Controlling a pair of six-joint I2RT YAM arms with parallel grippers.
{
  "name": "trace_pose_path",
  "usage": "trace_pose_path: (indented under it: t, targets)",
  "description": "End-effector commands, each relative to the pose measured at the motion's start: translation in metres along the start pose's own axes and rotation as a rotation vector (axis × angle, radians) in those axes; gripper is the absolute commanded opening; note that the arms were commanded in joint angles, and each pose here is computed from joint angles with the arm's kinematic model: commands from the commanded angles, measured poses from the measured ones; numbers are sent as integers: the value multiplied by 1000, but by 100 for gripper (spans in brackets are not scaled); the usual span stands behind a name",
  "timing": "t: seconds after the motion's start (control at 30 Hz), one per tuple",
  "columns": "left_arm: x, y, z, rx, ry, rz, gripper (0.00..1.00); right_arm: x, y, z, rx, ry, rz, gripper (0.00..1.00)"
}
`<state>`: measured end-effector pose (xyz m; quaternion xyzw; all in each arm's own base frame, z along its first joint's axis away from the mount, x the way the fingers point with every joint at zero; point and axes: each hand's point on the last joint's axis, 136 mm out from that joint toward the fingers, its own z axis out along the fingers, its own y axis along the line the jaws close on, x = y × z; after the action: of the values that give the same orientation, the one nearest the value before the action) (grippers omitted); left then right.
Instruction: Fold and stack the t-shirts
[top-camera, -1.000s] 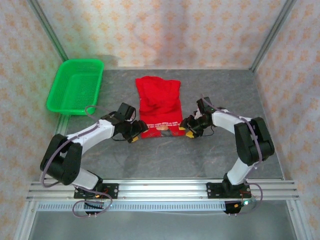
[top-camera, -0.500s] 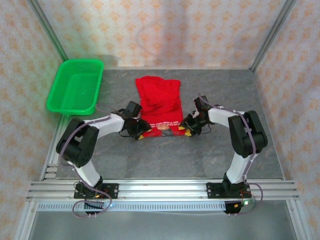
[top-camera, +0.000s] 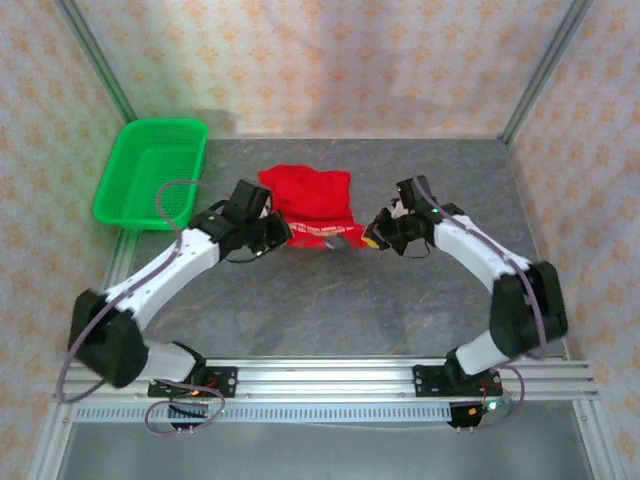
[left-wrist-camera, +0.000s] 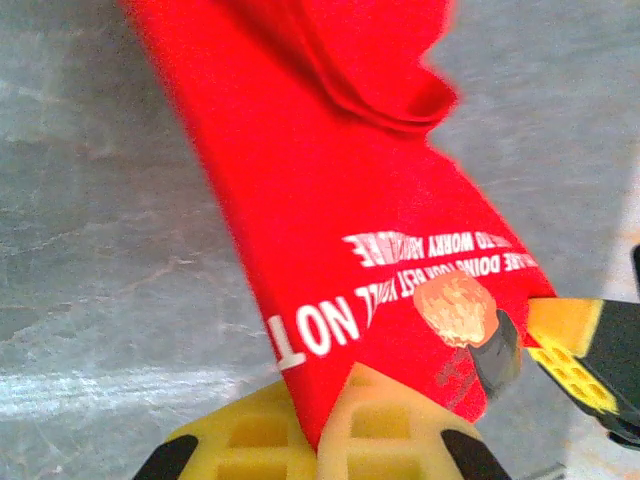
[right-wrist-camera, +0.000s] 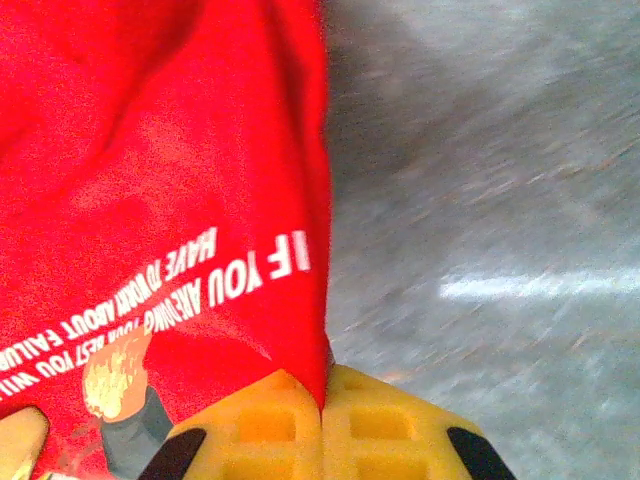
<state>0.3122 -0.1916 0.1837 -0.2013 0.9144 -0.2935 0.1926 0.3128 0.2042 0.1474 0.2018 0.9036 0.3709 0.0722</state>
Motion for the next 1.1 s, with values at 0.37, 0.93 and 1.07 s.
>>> trace_pose_path:
  t: [0.37,0.93,1.07]
  targets:
    - [55,49,-58,-42,-4,-89,0,91,-10,-42,15,52,28,0]
    - [57,82,-80,-16,-90,-264,0,66,59,-16,13,93,-136,0]
    - [27,97,-85,-27,-166,-333,0,42,71,5,35,116,-157,0]
